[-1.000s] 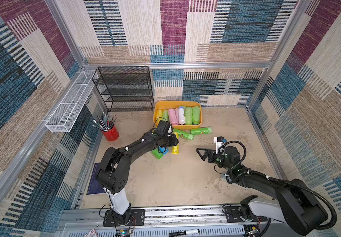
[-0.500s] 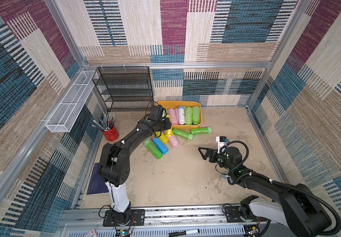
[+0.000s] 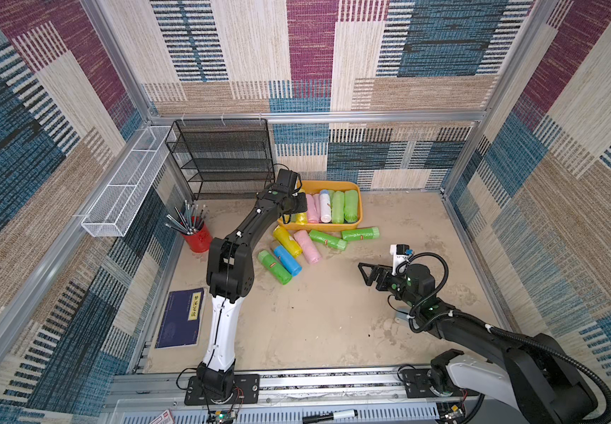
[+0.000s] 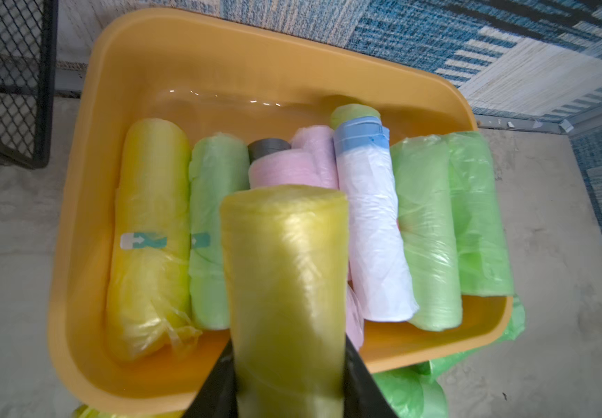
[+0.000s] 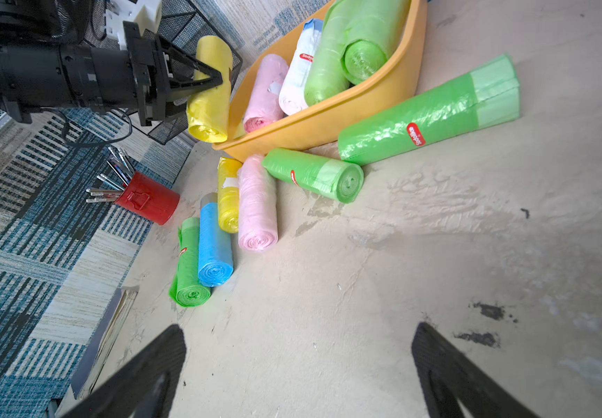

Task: Put the roll of trash bags into the storage box
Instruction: Place the roll of trash bags in the storage box, then pick up the roll of trash bags from the center of the board.

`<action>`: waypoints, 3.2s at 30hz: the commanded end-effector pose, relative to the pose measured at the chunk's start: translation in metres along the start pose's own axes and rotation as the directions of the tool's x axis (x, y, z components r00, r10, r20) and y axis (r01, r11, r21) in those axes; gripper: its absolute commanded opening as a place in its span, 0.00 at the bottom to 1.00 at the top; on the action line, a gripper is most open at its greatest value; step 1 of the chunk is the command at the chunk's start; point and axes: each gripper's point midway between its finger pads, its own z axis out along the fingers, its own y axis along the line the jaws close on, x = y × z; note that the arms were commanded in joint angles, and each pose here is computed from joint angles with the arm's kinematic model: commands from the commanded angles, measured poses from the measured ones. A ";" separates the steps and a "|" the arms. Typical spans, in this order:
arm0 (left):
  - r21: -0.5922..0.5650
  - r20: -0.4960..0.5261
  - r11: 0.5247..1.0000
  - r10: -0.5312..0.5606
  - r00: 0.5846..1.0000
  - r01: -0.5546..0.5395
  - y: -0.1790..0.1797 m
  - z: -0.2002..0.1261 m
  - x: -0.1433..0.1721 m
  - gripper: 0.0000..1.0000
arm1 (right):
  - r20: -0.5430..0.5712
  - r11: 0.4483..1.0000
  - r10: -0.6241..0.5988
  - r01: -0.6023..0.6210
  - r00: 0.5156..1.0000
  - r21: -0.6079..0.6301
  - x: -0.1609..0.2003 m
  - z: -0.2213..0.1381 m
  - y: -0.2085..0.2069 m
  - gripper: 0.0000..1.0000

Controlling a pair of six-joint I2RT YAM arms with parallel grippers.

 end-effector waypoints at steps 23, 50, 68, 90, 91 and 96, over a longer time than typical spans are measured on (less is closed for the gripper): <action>0.051 0.009 0.997 0.057 0.998 -0.058 -0.006 0.032 -0.019 0.70 | -0.041 0.998 -0.006 0.008 0.999 0.059 0.009 0.014 -0.015 0.99; 0.115 0.143 0.993 0.015 0.990 -0.032 -0.007 -0.132 0.024 0.74 | -0.042 0.997 -0.044 0.046 0.998 0.069 0.008 0.014 -0.017 0.99; 0.092 0.141 0.996 -0.035 0.989 0.022 0.031 -0.174 0.112 0.87 | -0.017 0.993 -0.117 0.117 0.993 -0.019 -0.018 0.011 0.015 0.99; -0.052 0.149 0.996 -0.060 0.987 0.068 0.071 -0.175 0.144 0.99 | 0.018 0.990 0.047 -0.044 0.999 -0.137 -0.035 -0.014 0.048 0.99; -0.051 0.142 0.996 -0.061 0.988 0.068 0.071 -0.175 0.146 0.99 | 0.018 0.989 0.049 -0.046 0.999 -0.140 -0.035 -0.015 0.049 0.99; -0.079 0.113 0.994 -0.066 0.991 0.075 0.079 -0.173 0.159 0.99 | 0.027 0.991 0.061 -0.057 0.998 -0.123 -0.037 -0.015 0.046 0.99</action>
